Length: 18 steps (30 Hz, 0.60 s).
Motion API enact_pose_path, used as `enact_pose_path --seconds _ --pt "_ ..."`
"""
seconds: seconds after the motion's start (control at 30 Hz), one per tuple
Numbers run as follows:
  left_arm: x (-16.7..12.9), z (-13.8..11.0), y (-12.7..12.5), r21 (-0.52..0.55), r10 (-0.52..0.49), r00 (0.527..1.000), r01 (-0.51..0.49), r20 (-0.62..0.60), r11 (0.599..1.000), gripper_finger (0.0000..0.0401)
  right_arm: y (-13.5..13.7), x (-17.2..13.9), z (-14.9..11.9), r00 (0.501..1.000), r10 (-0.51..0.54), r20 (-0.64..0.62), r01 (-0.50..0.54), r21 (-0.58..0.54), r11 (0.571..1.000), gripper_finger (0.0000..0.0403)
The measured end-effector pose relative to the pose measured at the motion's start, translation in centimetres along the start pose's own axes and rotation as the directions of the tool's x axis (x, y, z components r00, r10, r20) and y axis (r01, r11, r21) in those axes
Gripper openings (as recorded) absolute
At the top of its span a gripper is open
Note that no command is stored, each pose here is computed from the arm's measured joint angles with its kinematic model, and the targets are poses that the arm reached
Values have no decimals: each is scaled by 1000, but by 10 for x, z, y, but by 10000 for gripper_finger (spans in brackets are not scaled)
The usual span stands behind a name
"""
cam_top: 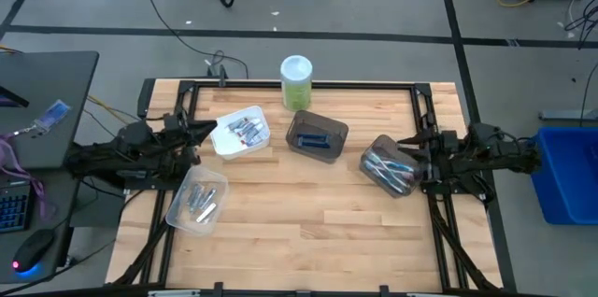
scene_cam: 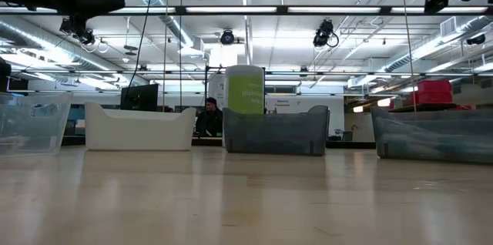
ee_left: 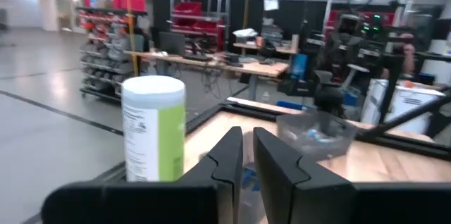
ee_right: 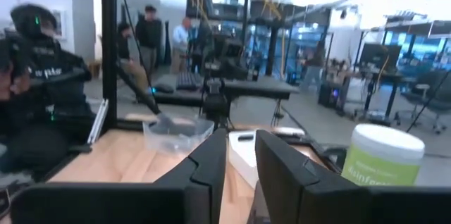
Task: Pick & Place Travel size toiletries
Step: Return to Home Position
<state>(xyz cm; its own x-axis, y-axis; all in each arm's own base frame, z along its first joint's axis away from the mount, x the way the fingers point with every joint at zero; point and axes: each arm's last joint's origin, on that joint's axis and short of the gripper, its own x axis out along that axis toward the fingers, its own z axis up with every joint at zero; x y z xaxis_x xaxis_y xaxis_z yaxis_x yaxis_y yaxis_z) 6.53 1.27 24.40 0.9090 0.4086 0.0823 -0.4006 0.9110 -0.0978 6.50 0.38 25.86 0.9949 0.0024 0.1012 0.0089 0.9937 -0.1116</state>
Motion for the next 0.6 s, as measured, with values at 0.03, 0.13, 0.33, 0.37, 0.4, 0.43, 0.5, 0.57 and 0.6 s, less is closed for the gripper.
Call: enact_pose_path --seconds 0.03,0.13,0.33,0.37,0.4,0.43,0.5,0.57,0.6 --pt "1 0 0 4 12 1000 -12 1 1000 43 0 -2 -2 1000 1 18 -1 1 1000 84" --pt "2 -8 1 1 50 999 -50 -18 999 43 1 -1 -9 1000 11 0 -11 -6 1000 83" --pt "9 -24 -3 -18 -24 999 24 -22 1000 43 5 6 -28 999 35 -25 -34 8 999 84" --pt "11 -28 -4 -20 -41 999 41 -10 999 43 5 8 -30 999 33 -15 -33 8 999 84" --pt "12 -31 -5 -20 -53 999 53 7 998 43 6 9 -32 999 32 -4 -32 9 999 84" --pt "14 -35 -5 -23 -66 998 66 26 998 43 6 10 -34 999 32 3 -32 9 999 84" --pt "16 -43 -7 -22 -90 995 91 49 996 43 7 12 -41 999 32 3 -32 11 999 84" --pt "18 -51 -8 -15 -116 991 118 68 993 43 8 14 -46 999 33 9 -33 13 999 84" --pt "19 -54 -8 -7 -122 990 123 75 992 43 8 15 -48 999 33 10 -33 13 999 84"
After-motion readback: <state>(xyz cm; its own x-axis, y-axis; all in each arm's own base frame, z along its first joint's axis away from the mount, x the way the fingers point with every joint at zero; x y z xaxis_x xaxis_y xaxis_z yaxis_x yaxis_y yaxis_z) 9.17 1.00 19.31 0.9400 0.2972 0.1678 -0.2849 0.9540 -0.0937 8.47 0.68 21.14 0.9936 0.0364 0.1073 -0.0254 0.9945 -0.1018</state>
